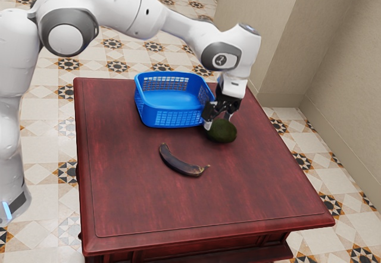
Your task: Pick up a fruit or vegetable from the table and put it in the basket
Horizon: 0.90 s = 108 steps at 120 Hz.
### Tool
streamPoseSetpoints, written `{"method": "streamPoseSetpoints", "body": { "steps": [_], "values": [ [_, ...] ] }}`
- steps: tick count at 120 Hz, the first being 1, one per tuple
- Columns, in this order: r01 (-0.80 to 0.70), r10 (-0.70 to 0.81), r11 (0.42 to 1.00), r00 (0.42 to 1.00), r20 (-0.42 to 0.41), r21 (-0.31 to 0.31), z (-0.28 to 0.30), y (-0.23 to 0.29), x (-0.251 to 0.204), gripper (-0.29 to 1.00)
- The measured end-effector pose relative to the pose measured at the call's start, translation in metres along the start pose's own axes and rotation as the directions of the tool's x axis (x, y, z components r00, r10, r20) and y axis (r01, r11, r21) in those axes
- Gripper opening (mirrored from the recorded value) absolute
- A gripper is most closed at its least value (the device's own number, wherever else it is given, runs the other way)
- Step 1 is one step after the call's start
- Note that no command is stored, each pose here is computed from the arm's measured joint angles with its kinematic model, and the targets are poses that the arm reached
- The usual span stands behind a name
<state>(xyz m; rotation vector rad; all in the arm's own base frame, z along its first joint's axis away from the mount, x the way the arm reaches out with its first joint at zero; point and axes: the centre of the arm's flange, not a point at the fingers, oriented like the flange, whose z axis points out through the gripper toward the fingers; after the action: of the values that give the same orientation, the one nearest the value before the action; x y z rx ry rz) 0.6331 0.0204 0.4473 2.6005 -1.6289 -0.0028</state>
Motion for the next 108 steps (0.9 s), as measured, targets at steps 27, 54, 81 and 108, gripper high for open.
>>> {"method": "streamPoseSetpoints", "body": {
  "steps": [27,54,81,108],
  "values": [
    [0.010,-0.010,1.000,1.000,0.002,-0.004,0.007,0.003,0.004,0.70],
    [0.021,-0.021,1.000,1.000,0.005,-0.010,0.014,0.004,0.002,0.70],
    [0.001,-0.001,1.000,1.000,0.014,-0.013,0.024,0.011,0.016,0.70],
    [-0.002,0.002,1.000,1.000,0.021,-0.005,0.027,0.009,0.017,0.51]
  ]
}}
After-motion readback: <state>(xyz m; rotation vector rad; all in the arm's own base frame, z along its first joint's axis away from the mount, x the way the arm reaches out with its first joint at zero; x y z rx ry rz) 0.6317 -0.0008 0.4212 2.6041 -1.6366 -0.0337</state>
